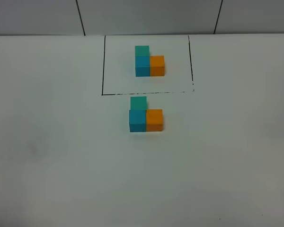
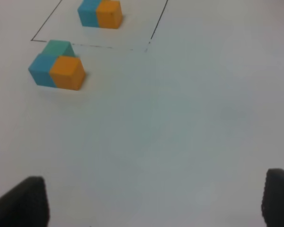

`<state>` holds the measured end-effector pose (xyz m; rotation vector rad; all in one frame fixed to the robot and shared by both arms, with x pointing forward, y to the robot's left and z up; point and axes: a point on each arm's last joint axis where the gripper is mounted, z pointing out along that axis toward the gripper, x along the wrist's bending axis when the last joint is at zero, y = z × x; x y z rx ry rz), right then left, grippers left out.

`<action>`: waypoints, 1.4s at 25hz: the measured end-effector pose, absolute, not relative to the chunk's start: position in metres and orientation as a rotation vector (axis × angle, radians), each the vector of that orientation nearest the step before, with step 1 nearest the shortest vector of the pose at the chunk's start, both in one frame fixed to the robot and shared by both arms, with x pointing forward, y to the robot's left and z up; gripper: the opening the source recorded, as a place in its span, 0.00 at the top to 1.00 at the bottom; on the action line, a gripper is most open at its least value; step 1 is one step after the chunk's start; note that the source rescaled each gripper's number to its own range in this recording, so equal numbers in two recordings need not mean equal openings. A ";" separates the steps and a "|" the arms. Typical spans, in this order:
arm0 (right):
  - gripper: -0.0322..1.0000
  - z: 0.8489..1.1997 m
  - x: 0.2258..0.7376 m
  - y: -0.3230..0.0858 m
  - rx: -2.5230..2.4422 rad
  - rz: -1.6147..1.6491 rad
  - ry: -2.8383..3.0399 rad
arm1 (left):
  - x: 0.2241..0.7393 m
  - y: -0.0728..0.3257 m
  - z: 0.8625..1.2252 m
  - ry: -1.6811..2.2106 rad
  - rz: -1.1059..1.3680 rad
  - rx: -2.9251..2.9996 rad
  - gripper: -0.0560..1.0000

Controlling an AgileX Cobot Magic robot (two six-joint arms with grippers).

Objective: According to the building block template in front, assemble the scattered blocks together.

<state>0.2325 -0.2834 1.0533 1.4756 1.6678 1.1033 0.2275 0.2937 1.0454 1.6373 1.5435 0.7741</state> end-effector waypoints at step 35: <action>0.22 1.051 0.234 -0.290 1.612 1.084 1.555 | 0.227 0.294 1.045 1.544 0.774 1.637 0.17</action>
